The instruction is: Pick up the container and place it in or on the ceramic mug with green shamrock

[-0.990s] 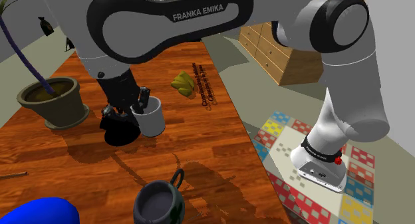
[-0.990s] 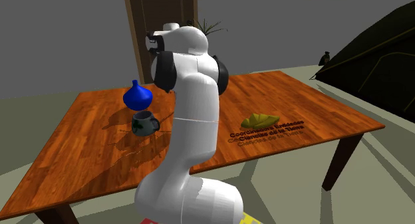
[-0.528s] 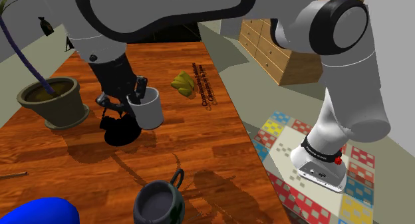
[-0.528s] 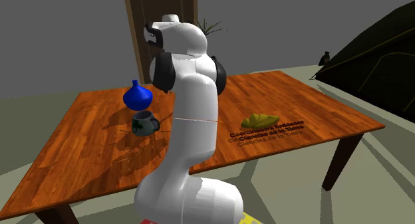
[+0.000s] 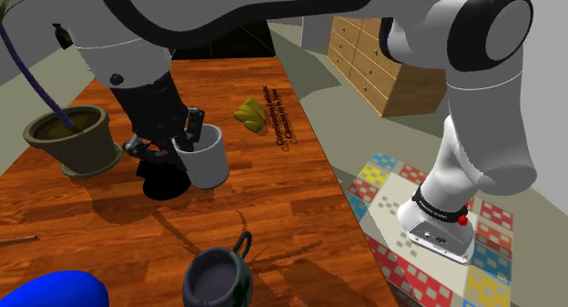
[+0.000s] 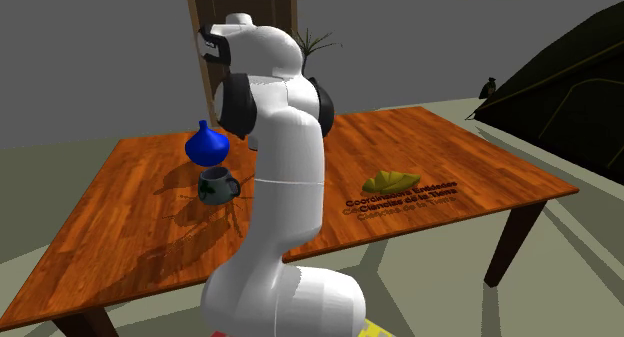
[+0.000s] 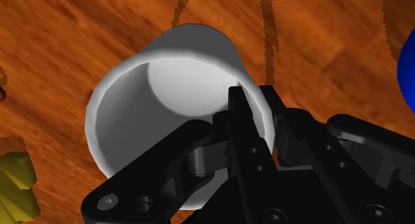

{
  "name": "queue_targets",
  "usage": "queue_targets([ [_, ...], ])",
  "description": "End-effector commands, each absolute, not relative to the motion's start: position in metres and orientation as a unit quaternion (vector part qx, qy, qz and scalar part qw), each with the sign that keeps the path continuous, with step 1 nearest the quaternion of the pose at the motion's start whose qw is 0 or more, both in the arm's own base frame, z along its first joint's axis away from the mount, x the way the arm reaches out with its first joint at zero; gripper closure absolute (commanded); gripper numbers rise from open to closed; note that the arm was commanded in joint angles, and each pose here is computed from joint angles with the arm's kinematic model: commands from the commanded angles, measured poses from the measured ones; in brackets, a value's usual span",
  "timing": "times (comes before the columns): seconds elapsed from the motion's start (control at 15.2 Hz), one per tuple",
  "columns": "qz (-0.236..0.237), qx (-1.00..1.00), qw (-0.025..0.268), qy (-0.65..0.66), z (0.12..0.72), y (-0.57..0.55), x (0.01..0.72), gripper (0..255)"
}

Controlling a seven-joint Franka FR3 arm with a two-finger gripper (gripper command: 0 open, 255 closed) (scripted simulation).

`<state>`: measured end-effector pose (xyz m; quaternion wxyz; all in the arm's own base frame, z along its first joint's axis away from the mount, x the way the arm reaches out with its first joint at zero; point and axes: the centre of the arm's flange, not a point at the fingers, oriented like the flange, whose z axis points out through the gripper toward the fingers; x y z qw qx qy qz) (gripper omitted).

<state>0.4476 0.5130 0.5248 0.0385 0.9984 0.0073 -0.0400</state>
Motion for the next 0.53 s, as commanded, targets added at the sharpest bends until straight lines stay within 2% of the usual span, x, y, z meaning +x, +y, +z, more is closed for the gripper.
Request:
queue_targets([
  [0.0,-0.04,0.998,0.038,0.007,0.529,0.525,0.426,255],
  [0.46,-0.04,0.998,0.038,0.007,0.54,0.568,0.345,255],
])
